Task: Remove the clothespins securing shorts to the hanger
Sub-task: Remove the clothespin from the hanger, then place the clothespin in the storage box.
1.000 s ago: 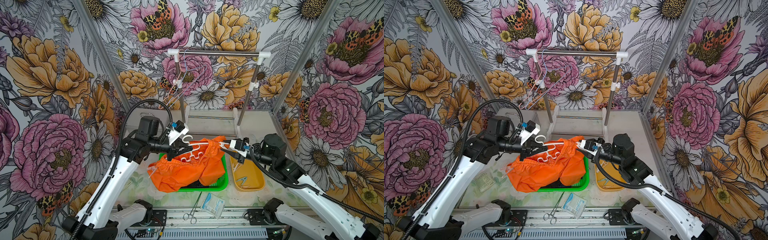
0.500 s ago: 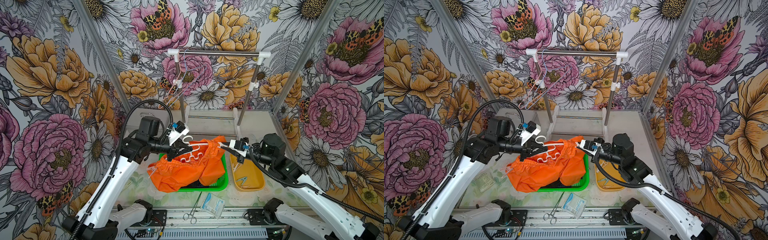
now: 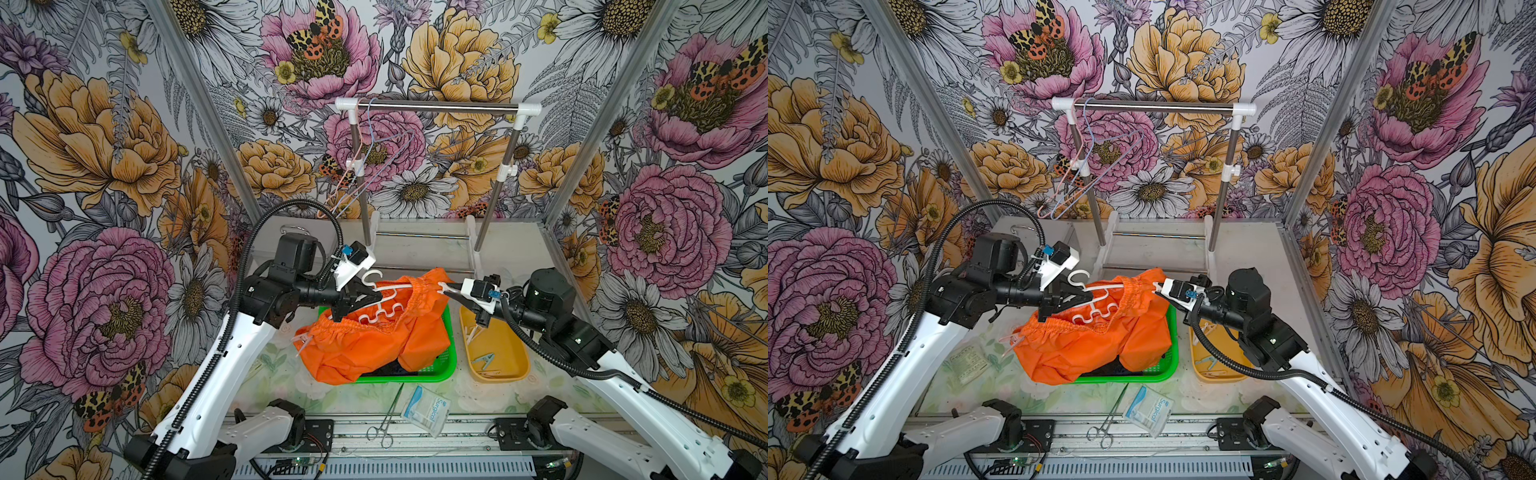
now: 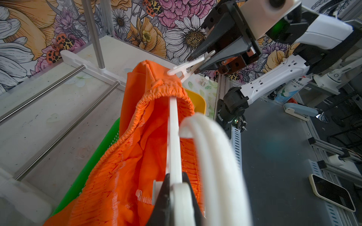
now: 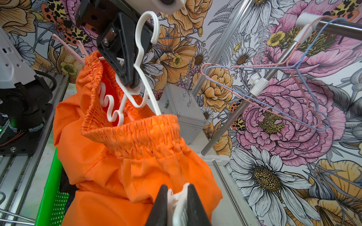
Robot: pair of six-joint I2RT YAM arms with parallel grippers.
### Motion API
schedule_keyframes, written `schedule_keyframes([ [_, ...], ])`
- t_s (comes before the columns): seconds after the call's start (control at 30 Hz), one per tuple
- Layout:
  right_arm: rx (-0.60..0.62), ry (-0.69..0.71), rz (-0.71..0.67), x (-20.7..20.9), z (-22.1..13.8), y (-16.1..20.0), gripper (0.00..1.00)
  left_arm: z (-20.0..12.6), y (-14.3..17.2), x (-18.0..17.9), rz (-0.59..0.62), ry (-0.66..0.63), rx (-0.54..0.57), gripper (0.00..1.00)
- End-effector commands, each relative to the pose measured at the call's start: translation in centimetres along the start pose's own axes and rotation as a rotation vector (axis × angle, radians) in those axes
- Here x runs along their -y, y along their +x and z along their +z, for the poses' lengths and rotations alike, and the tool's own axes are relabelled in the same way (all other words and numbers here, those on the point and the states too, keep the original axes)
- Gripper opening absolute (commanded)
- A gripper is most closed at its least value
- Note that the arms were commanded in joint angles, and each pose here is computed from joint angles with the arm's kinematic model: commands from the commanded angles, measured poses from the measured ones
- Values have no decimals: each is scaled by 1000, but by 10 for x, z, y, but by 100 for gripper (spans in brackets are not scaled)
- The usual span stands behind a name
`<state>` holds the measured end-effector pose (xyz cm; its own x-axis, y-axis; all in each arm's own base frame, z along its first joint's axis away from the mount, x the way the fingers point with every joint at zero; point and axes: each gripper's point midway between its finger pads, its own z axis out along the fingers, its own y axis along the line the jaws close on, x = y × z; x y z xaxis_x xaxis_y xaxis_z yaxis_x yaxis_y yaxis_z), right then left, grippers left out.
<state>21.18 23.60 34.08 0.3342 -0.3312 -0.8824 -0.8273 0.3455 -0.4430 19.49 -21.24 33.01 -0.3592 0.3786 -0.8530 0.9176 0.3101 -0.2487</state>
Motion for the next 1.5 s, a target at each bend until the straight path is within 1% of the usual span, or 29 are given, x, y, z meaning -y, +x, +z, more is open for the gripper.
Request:
schedule_keyframes([
  [0.0, 27, 34, 7, 7, -8, -17, 0, -5, 11, -5, -17, -48, -22, 0],
  [0.07, 26, 46, 18, 9, -8, -17, 0, -5, 14, -7, -27, -58, -33, 0],
  [0.2, -10, 138, 95, 25, -11, -13, 0, -4, 18, -7, -35, -57, -41, 0],
  [0.37, -75, 332, 333, 51, -24, 6, 0, -6, 18, -2, -41, -58, -35, 0],
  [0.5, -155, 484, 510, 57, -42, 39, 0, -10, 15, 5, -32, -69, -28, 0],
  [0.67, -342, 650, 718, 47, -67, 99, 0, -9, 11, 14, -7, -66, -30, 0],
  [0.8, -508, 689, 855, 25, -75, 143, 0, -8, 5, 20, 21, -55, -31, 0],
  [0.9, -618, 711, 930, 10, -77, 171, 0, -6, 2, 21, 31, -44, -32, 0],
  [1.13, -822, 736, 1041, -15, -77, 231, 0, 0, 2, 21, 31, -10, -40, 0],
  [1.27, -941, 723, 1144, -30, -80, 266, 6, 1, 3, 21, 31, -9, -43, 0],
  [1.3, -964, 722, 1160, -32, -81, 272, 6, 1, 3, 21, 29, -9, -44, 0],
  [1.37, -1002, 725, 1175, -35, -82, 281, 9, 1, 3, 21, 30, -10, -43, 0],
  [1.47, -1044, 726, 1173, -39, -84, 289, 15, 2, 4, 19, 28, -10, -48, 0],
])
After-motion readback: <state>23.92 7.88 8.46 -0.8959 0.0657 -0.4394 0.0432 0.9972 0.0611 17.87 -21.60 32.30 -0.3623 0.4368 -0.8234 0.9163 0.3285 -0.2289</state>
